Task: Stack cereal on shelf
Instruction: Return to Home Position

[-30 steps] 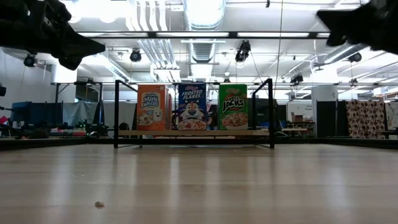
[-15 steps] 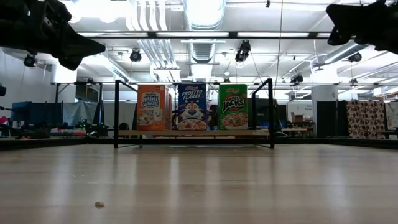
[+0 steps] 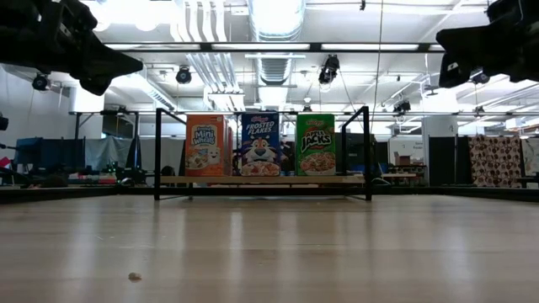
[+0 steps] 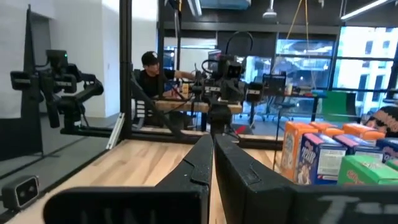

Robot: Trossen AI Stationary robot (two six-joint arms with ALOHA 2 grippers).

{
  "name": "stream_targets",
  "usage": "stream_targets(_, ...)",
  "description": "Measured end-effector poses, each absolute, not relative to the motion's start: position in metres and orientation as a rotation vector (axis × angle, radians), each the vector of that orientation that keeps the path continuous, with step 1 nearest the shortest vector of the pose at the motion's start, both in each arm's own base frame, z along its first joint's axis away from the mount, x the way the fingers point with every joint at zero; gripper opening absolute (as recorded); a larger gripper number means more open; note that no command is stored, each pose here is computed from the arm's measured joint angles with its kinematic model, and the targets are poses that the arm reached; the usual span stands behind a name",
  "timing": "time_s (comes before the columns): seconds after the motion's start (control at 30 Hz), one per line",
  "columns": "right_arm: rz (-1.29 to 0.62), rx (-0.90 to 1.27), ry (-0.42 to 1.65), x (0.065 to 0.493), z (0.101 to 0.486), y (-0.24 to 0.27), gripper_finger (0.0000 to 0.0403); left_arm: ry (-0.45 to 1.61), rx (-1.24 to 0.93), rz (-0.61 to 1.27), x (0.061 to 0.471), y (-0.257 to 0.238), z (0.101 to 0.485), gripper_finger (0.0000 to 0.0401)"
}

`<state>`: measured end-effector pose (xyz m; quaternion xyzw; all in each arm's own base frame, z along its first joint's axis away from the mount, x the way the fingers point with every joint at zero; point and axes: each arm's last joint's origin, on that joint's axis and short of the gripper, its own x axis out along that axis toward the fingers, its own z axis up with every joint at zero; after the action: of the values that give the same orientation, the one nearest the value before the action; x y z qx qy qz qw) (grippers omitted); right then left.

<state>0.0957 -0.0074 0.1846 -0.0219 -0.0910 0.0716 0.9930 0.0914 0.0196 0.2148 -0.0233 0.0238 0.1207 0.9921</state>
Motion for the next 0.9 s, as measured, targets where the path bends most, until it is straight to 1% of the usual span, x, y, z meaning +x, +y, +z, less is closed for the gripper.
stream_targets(0.9, 0.143, -0.041, -0.161, 0.0963, 0.1823, -0.0075, 0.0009, 0.048, -0.047, 0.242, 0.0915, 0.0196, 0.2148, 0.0000)
